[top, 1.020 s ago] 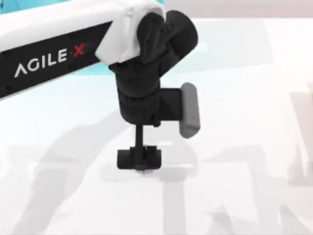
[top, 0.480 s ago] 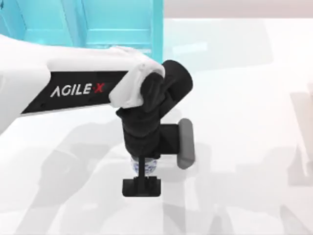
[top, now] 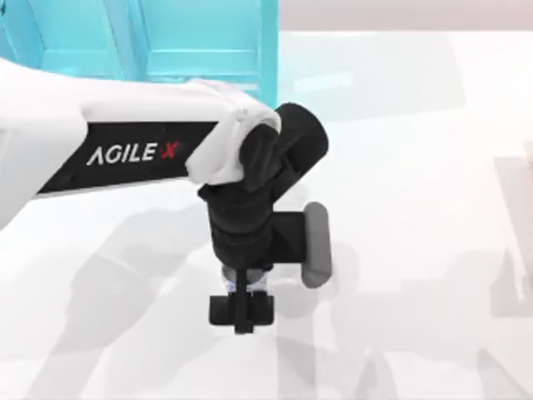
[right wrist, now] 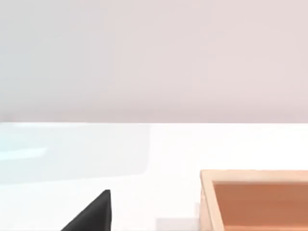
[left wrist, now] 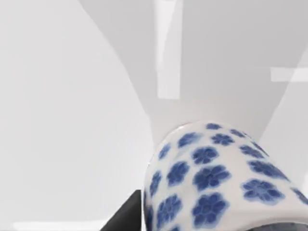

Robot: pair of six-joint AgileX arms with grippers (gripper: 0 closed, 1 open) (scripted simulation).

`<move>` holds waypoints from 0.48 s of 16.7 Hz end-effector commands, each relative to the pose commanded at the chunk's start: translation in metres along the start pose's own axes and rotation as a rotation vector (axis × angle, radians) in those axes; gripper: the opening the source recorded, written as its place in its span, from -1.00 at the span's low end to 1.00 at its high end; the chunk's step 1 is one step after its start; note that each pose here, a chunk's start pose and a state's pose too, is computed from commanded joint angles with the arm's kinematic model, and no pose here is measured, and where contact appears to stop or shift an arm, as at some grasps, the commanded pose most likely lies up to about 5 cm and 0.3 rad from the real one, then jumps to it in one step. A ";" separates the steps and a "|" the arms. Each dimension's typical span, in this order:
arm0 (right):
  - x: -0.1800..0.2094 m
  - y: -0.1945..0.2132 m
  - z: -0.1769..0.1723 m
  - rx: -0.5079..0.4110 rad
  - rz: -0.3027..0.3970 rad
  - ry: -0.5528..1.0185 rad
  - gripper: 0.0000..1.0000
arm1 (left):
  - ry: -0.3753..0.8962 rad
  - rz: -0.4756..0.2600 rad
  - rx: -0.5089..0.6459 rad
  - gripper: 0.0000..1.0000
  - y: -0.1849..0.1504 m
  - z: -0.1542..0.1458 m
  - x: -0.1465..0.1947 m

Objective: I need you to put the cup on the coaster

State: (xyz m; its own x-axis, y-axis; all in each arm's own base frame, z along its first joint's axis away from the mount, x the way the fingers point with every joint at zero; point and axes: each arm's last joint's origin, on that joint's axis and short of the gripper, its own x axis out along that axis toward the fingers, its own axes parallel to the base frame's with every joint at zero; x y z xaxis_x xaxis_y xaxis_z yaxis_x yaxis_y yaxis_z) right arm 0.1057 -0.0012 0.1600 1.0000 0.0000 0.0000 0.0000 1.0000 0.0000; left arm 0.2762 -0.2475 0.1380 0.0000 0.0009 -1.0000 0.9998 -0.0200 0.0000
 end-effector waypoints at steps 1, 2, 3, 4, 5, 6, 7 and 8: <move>0.000 0.000 0.000 0.000 0.000 0.000 1.00 | 0.000 0.000 0.000 0.10 0.000 0.000 0.000; 0.000 0.000 0.000 0.000 0.000 0.000 1.00 | 0.000 0.000 0.000 -0.06 0.000 0.000 0.000; 0.000 0.000 0.000 0.000 0.000 0.000 1.00 | 0.000 0.000 0.000 -0.21 0.000 0.000 0.000; 0.000 0.000 0.000 0.000 0.000 0.000 1.00 | 0.000 0.000 0.000 -0.36 0.000 0.000 0.000; 0.000 0.000 0.000 0.000 0.000 0.000 1.00 | 0.000 0.000 0.000 -0.51 0.000 0.000 0.000; 0.000 0.000 0.000 0.000 0.000 0.000 1.00 | 0.000 0.000 0.000 -0.66 0.000 0.000 0.000; 0.000 0.000 0.000 0.000 0.000 0.000 1.00 | 0.000 0.000 0.000 -0.81 0.000 0.000 0.000; 0.000 0.000 0.000 0.000 0.000 0.000 1.00 | 0.000 0.000 0.000 -0.96 0.000 0.000 0.000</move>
State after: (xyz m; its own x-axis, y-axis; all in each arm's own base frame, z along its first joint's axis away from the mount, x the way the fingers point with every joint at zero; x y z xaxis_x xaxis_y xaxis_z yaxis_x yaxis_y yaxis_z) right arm 0.1057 -0.0012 0.1600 1.0000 0.0000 0.0000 0.0000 1.0000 0.0000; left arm 0.2762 -0.2475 0.1380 0.0000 0.0009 -1.0000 0.9998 -0.0200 0.0000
